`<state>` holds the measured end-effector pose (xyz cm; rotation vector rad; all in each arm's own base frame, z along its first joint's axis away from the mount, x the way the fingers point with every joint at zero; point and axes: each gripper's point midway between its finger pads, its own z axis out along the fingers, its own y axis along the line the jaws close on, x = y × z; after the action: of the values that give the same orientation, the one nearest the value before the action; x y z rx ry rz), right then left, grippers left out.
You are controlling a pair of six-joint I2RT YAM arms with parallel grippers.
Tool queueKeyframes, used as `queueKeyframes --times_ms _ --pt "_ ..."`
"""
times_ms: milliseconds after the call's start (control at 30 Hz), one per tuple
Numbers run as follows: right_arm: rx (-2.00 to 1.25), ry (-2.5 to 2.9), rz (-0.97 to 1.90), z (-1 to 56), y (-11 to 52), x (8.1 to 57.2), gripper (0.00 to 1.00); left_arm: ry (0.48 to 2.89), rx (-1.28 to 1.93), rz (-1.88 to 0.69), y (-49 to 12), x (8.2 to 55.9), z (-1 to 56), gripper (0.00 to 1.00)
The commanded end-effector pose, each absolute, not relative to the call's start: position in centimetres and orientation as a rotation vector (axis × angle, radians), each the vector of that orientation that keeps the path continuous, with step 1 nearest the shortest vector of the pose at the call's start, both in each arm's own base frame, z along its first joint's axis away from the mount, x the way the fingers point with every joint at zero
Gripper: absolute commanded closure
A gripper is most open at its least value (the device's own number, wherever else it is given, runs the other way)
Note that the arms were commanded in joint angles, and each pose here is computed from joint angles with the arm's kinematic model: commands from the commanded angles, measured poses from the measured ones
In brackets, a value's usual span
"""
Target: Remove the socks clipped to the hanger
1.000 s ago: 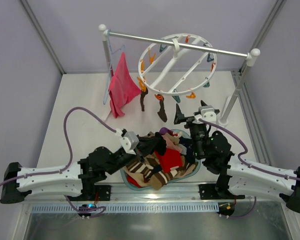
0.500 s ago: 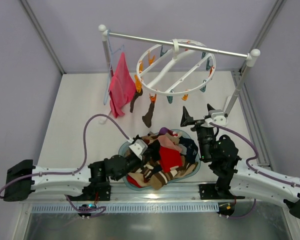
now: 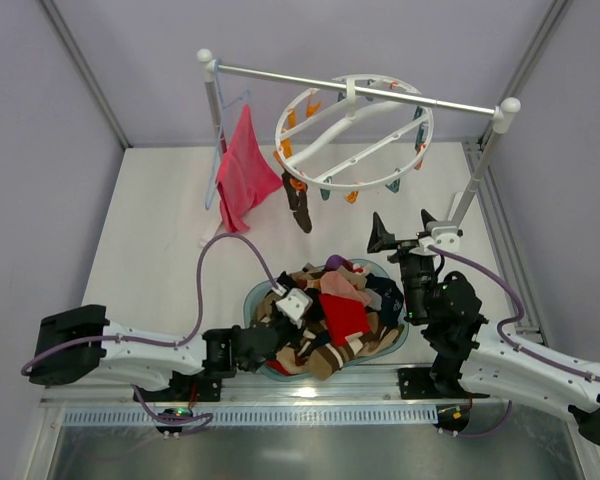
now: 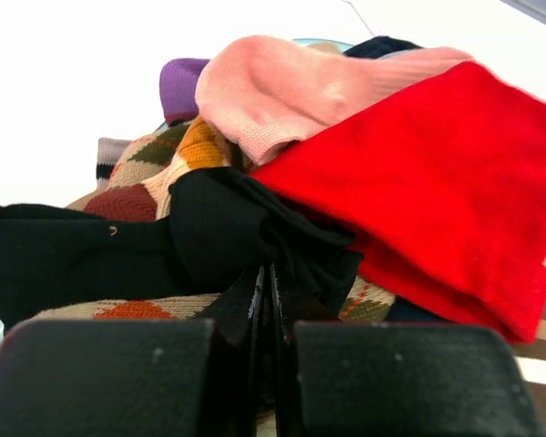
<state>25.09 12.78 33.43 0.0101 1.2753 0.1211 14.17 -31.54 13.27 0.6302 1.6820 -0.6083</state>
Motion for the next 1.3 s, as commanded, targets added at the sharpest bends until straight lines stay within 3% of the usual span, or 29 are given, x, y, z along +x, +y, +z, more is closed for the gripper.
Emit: queueKeyframes --times_ms 0,33,100,133,233,433,733,1100,1267 --pt "0.040 1.257 0.162 34.0 12.6 25.1 0.00 1.652 0.591 -0.597 -31.7 14.2 15.9 1.00" --pt "0.037 1.257 0.164 34.0 12.6 25.1 0.00 1.649 0.584 -0.599 -31.7 14.2 16.4 0.97" --pt "0.040 1.259 0.166 33.9 12.5 25.2 0.00 1.640 0.580 -0.595 -31.0 14.2 17.3 0.81" --pt "0.042 1.261 0.162 33.7 12.4 25.2 0.00 1.638 0.576 -0.594 -30.8 14.2 17.6 0.55" --pt "0.050 1.258 0.163 33.8 12.1 25.2 0.00 1.623 0.542 -0.599 -29.6 14.3 19.2 0.25" --pt "0.052 1.254 0.172 33.8 11.9 25.1 0.00 1.619 0.499 -0.539 -27.4 15.0 20.7 0.01" --pt "0.041 1.251 0.204 33.7 12.0 25.4 0.00 1.542 0.434 -0.442 -27.0 17.8 24.5 0.00" --pt "0.046 1.284 0.255 32.2 11.0 28.9 0.00 1.515 0.336 -0.489 -24.1 28.8 28.5 0.00" --pt "0.050 1.298 0.262 31.7 10.8 29.4 0.00 1.517 0.420 -0.571 -26.5 31.2 28.0 0.00"
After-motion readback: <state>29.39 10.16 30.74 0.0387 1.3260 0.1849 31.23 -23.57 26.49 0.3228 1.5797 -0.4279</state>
